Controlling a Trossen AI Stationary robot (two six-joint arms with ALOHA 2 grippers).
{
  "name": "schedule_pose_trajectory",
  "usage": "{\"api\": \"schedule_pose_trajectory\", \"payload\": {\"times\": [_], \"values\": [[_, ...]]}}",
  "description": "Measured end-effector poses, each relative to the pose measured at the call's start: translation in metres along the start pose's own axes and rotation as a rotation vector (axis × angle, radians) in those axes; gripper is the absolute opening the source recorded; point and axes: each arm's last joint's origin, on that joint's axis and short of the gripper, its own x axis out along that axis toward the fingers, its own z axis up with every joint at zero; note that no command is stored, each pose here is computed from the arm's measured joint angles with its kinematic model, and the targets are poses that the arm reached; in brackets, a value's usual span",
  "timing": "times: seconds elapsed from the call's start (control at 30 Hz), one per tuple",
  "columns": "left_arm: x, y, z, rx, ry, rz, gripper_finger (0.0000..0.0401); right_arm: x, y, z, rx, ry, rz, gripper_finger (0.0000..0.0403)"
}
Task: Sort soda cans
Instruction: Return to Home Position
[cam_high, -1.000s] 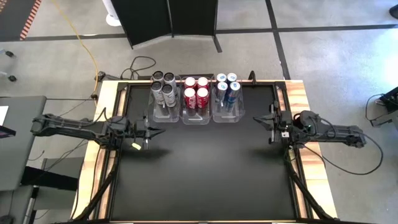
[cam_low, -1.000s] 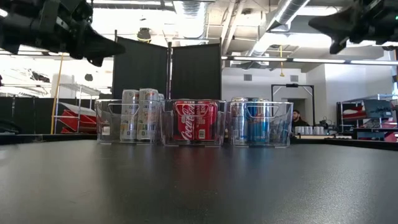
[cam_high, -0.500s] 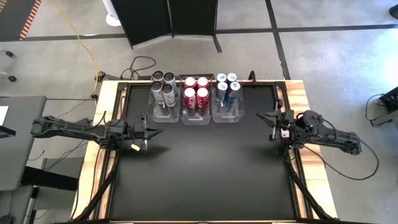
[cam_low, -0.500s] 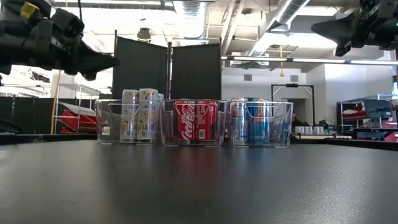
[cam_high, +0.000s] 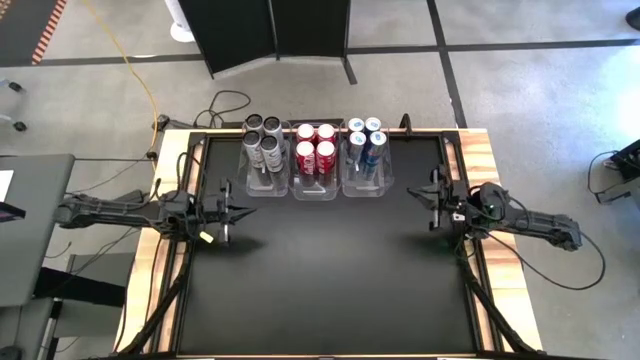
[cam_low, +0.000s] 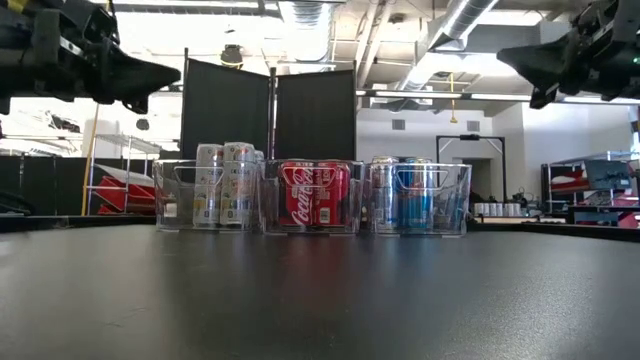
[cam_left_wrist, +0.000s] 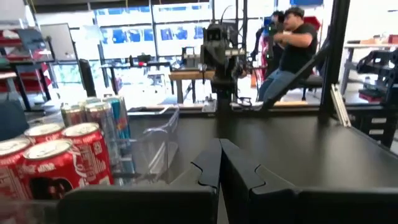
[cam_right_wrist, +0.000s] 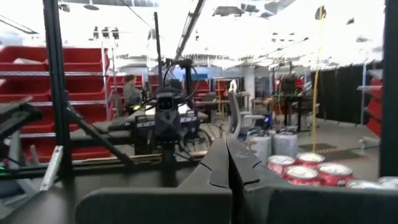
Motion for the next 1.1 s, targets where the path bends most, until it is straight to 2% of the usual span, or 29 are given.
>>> {"api": "schedule_pose_trajectory", "payload": {"times": [0.27, 0.4, 0.8, 0.87, 1.0, 1.1], "values": [[-0.012, 0.0, -0.004, -0.04, 0.042, -0.013, 0.0, 0.0, 0.001, -0.006, 0.044, 0.057, 0.02, 0.0], [-0.018, -0.001, -0.003, -0.049, 0.016, -0.029, 0.0, 0.0, 0.002, -0.012, 0.072, 0.112, 0.022, 0.0], [-0.021, -0.002, -0.004, -0.037, 0.033, -0.032, 0.0, -0.001, -0.002, -0.018, 0.0, 0.171, -0.017, 0.0], [-0.021, -0.002, -0.005, -0.038, 0.038, -0.06, 0.0, -0.001, -0.002, -0.018, 0.019, 0.17, -0.01, 0.0], [-0.021, -0.007, -0.007, -0.11, 0.049, -0.161, 0.0, -0.001, 0.003, -0.019, 0.052, 0.185, 0.074, 0.0], [-0.022, -0.009, -0.007, -0.066, 0.045, -0.154, 0.0, -0.001, 0.005, -0.019, 0.003, 0.184, 0.048, 0.0]]}}
